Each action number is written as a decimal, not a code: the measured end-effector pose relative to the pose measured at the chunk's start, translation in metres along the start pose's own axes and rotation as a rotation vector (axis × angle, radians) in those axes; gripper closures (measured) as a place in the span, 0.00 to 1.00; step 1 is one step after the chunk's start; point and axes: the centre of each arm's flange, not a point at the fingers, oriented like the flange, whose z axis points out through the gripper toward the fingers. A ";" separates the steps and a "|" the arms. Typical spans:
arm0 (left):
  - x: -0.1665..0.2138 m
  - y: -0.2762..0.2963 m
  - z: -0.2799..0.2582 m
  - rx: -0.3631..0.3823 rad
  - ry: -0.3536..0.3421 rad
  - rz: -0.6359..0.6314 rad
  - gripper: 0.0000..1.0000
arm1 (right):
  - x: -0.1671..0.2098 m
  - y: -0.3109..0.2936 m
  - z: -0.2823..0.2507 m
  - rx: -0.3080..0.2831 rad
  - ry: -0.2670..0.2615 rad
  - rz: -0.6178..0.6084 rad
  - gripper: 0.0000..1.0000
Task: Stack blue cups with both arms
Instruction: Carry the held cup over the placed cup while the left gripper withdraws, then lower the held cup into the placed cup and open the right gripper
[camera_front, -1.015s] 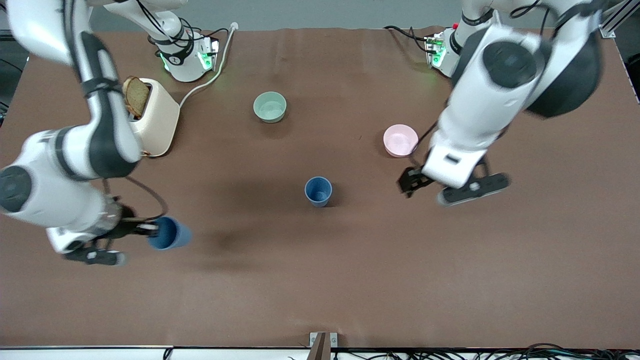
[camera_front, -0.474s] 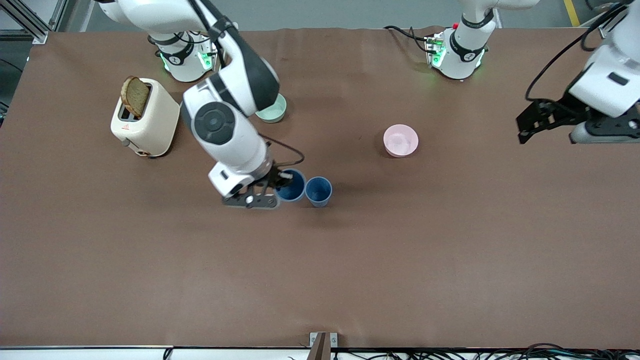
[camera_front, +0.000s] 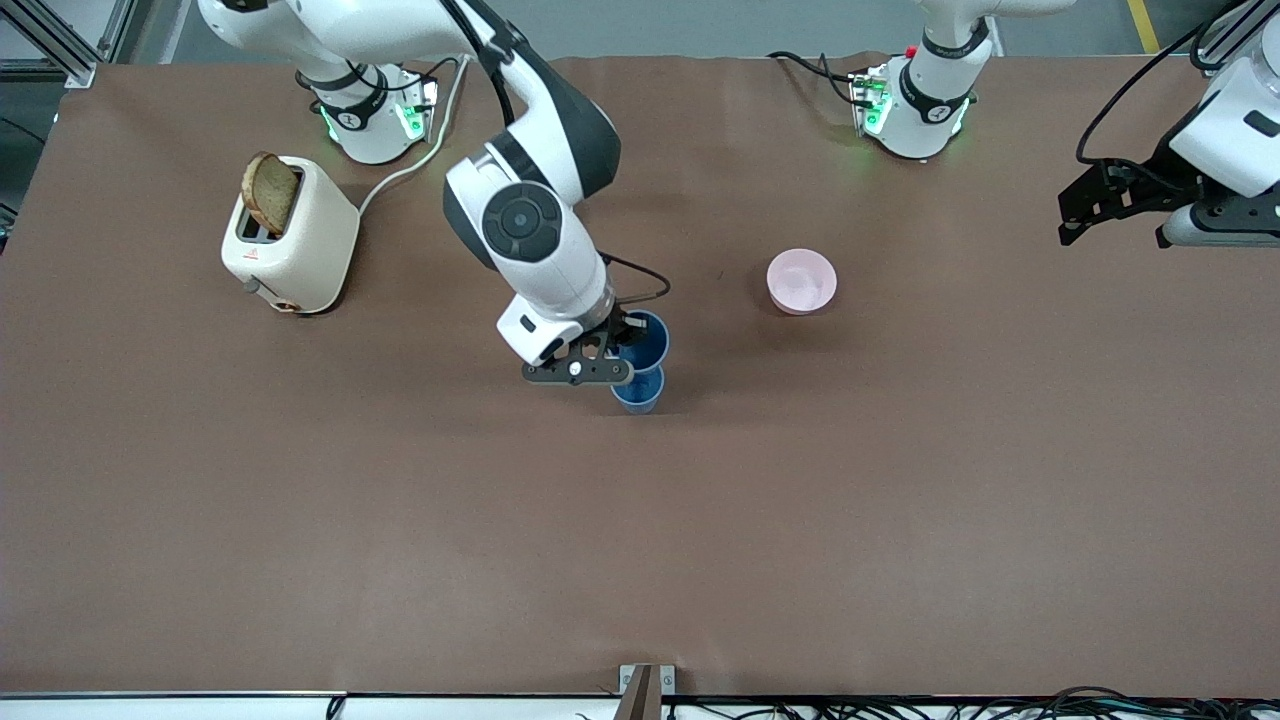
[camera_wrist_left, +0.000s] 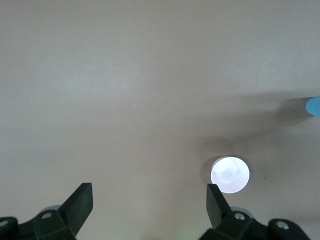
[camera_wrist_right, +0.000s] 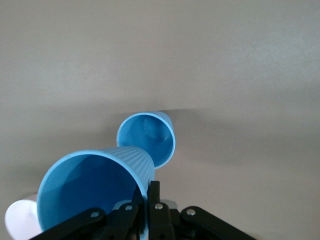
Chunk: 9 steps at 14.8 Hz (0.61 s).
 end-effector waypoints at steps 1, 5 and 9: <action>0.000 0.001 0.000 0.000 0.000 0.001 0.00 | 0.003 0.000 0.008 0.003 0.006 0.002 0.96; 0.000 0.003 0.001 0.000 0.000 0.005 0.00 | 0.006 -0.001 0.013 0.006 0.013 0.003 0.96; 0.000 0.003 0.001 0.000 -0.001 0.006 0.00 | 0.007 0.001 0.013 0.004 0.015 0.005 0.96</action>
